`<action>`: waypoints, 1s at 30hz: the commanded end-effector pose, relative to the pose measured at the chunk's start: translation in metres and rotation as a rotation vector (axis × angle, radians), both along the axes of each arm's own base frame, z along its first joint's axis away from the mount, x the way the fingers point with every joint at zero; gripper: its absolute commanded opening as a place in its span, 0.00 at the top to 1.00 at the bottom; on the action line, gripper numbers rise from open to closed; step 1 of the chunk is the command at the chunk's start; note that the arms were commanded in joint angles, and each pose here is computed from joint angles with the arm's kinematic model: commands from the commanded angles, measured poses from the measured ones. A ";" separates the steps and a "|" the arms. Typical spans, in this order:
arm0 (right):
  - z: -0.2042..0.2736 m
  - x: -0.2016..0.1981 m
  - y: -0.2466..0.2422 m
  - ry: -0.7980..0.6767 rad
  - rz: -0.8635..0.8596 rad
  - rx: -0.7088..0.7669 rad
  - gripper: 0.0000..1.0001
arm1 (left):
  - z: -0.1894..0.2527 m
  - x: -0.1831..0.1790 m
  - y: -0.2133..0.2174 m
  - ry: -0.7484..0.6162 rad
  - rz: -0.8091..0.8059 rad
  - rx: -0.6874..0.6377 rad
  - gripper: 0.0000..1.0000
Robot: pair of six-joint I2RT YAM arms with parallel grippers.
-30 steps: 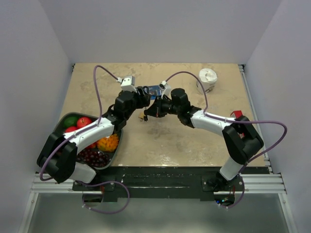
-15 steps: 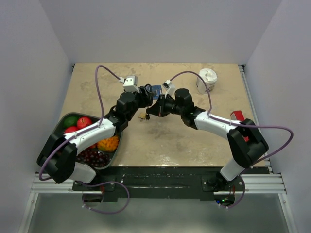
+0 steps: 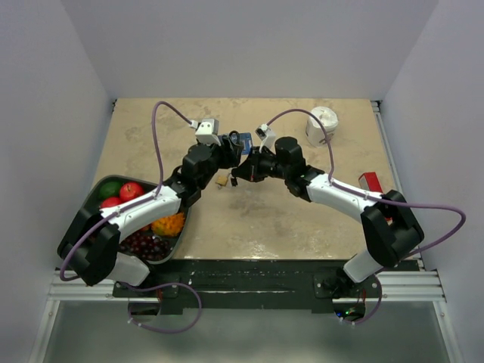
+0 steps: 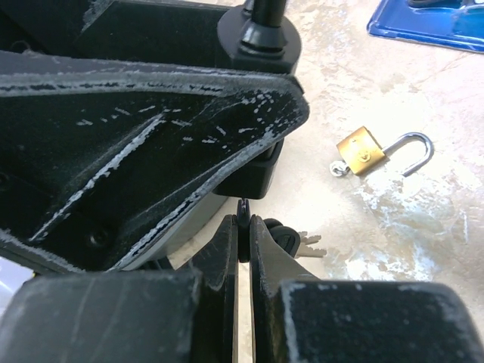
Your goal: Unlock with the key
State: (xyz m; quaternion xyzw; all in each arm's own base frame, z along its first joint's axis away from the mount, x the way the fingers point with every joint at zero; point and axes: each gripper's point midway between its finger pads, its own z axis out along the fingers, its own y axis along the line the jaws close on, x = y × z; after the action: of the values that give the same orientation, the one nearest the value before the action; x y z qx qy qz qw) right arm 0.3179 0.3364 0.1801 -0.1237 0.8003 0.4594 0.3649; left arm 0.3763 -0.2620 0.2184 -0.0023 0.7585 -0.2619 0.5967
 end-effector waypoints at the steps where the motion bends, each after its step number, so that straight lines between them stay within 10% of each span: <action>1: 0.076 0.062 -0.032 -0.256 -0.243 0.084 1.00 | 0.005 -0.014 -0.011 -0.010 -0.068 0.001 1.00; 30: 0.127 0.074 -0.050 -0.475 -0.365 0.183 1.00 | -0.019 -0.023 -0.035 0.053 -0.143 0.010 1.00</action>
State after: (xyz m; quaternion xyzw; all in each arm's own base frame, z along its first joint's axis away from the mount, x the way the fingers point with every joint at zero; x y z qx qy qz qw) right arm 0.3265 0.3252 0.1918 -0.1164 0.7782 0.4453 0.4273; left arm 0.3765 -0.2754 0.2308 0.0028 0.7407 -0.2917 0.6053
